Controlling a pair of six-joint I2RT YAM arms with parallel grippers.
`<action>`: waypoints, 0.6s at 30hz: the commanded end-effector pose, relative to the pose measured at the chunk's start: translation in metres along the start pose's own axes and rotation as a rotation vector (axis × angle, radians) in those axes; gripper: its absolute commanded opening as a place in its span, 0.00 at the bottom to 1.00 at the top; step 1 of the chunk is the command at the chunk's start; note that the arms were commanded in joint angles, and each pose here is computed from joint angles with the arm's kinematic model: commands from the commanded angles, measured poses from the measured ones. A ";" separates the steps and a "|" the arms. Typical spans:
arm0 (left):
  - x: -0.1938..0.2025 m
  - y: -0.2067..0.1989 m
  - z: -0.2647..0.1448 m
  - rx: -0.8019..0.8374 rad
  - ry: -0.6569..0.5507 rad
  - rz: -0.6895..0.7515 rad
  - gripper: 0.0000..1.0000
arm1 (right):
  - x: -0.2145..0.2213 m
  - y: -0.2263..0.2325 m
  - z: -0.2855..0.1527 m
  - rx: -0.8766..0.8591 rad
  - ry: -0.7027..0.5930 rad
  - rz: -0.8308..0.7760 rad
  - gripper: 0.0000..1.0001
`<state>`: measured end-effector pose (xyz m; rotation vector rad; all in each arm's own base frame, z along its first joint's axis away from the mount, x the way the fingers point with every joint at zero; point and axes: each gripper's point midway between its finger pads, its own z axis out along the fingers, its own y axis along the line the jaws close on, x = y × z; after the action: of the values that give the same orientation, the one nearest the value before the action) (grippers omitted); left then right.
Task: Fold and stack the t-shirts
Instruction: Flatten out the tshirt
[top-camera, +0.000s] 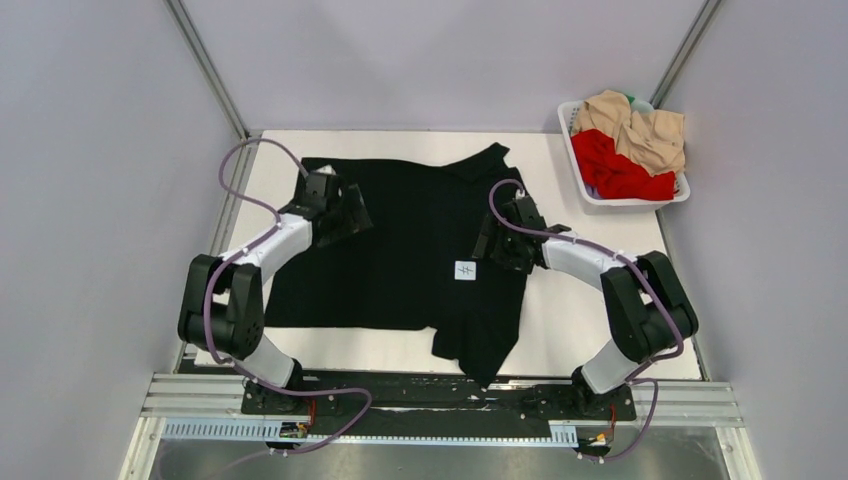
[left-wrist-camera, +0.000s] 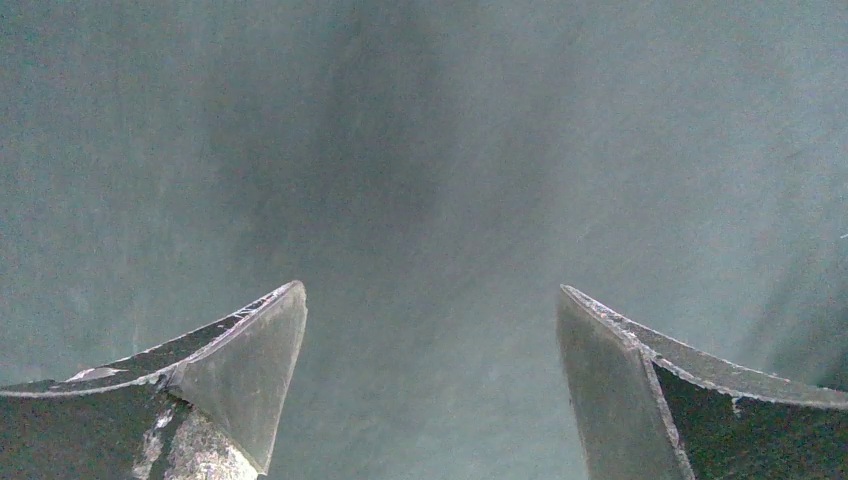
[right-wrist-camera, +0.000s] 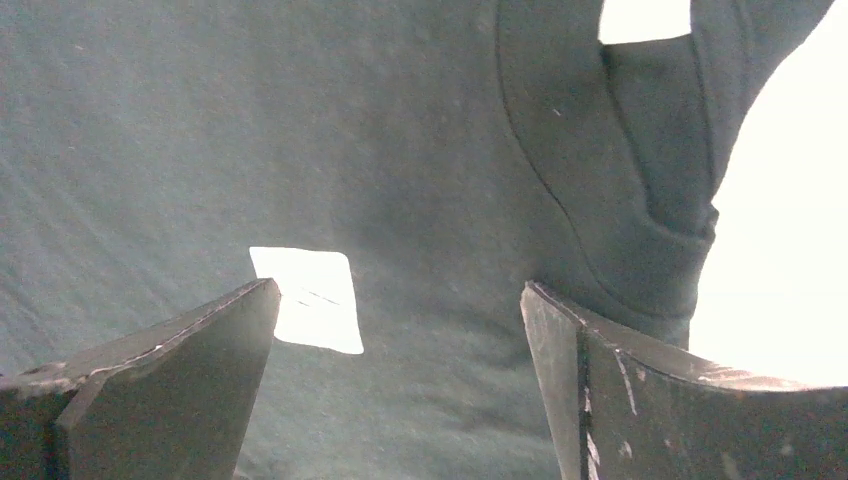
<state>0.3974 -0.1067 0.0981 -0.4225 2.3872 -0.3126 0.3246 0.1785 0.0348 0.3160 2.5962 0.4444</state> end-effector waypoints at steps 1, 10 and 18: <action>0.045 0.033 -0.007 -0.090 0.049 -0.091 1.00 | 0.046 -0.050 -0.003 0.181 0.103 0.090 1.00; 0.133 0.058 -0.034 -0.152 0.209 -0.122 1.00 | 0.086 -0.111 -0.043 0.363 0.160 0.247 1.00; 0.204 0.062 -0.073 -0.145 0.350 -0.119 1.00 | 0.103 -0.153 -0.068 0.473 0.150 0.348 1.00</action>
<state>0.2475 -0.1215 0.0317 -0.5414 2.5853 -0.3315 0.2565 0.0976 0.0272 0.8023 2.5903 0.2899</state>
